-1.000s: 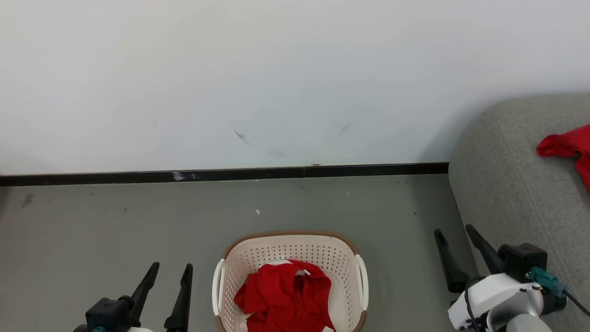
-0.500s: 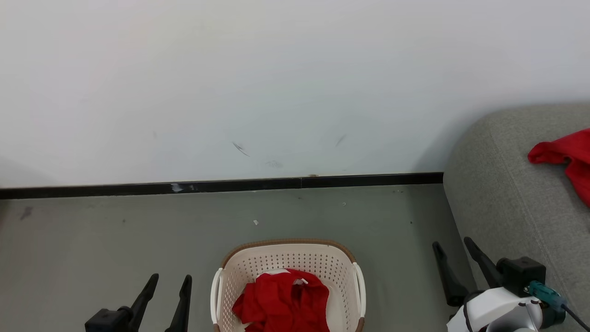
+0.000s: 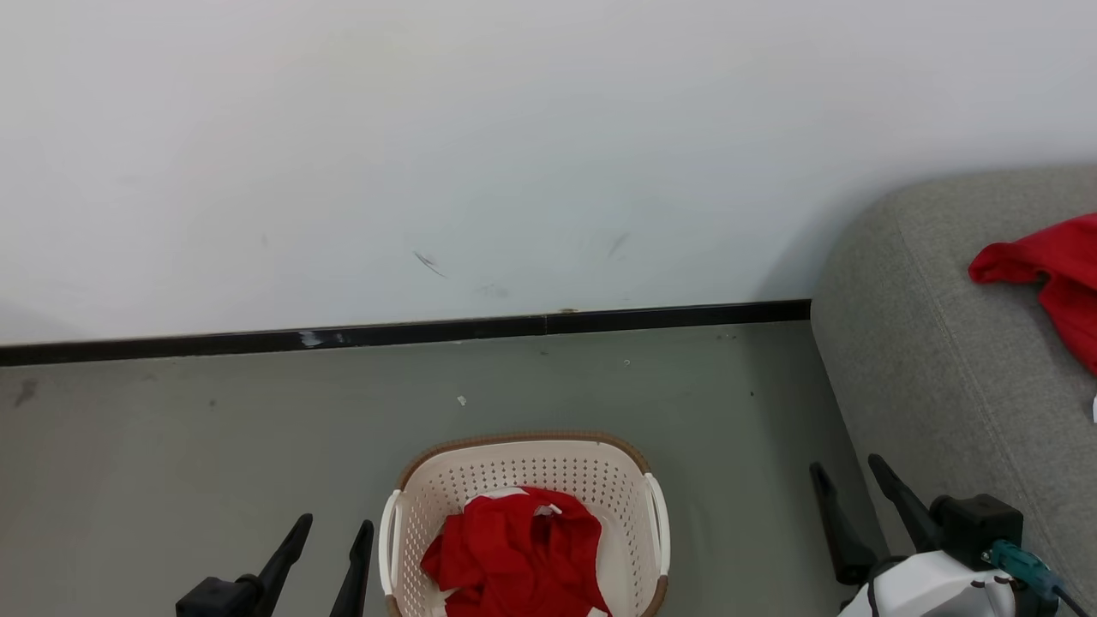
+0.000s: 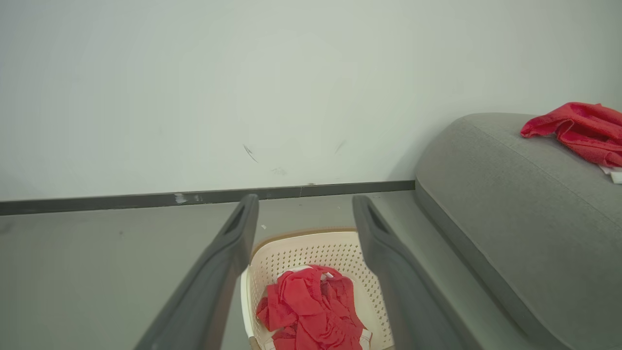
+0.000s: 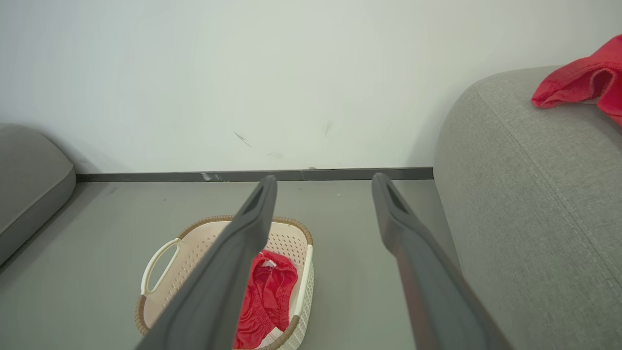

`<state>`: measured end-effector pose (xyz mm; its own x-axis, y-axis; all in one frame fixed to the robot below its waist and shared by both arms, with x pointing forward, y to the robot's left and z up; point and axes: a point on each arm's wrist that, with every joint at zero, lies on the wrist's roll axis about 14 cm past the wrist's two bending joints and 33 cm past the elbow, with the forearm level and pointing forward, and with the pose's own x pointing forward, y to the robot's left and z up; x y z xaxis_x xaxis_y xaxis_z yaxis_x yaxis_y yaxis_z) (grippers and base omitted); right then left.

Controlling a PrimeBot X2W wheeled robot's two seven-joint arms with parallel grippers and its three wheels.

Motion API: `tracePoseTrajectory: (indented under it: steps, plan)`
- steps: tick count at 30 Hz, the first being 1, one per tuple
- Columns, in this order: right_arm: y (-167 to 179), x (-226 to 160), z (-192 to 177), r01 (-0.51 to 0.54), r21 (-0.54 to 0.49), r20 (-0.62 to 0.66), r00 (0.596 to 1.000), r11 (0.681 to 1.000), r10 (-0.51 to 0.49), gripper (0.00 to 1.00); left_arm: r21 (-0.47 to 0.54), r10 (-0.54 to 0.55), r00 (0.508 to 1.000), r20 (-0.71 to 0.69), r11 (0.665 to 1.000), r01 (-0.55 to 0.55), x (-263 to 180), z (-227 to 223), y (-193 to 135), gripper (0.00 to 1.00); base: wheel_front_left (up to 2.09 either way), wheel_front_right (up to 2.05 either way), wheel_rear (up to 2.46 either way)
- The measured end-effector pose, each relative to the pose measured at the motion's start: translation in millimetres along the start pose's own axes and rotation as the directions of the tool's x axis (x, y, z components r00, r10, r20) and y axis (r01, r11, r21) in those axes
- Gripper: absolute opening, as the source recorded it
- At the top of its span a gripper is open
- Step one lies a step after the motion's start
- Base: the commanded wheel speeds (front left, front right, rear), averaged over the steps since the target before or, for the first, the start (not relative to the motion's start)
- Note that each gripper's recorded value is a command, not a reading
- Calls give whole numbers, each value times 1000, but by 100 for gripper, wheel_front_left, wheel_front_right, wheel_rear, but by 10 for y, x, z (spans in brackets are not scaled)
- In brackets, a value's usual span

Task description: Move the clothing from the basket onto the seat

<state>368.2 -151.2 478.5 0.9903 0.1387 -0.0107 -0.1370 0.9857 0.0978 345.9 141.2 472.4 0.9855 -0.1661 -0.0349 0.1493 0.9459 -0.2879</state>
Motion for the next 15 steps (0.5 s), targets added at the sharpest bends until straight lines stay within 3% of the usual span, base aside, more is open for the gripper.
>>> tracePoseTrajectory:
  steps: [15]
  plan:
    - [-88,-1,-178,27,4,-52,998,1000,-27,100,8,-87,992,-86,996,88,190,-257,-204,100,0,0,0]
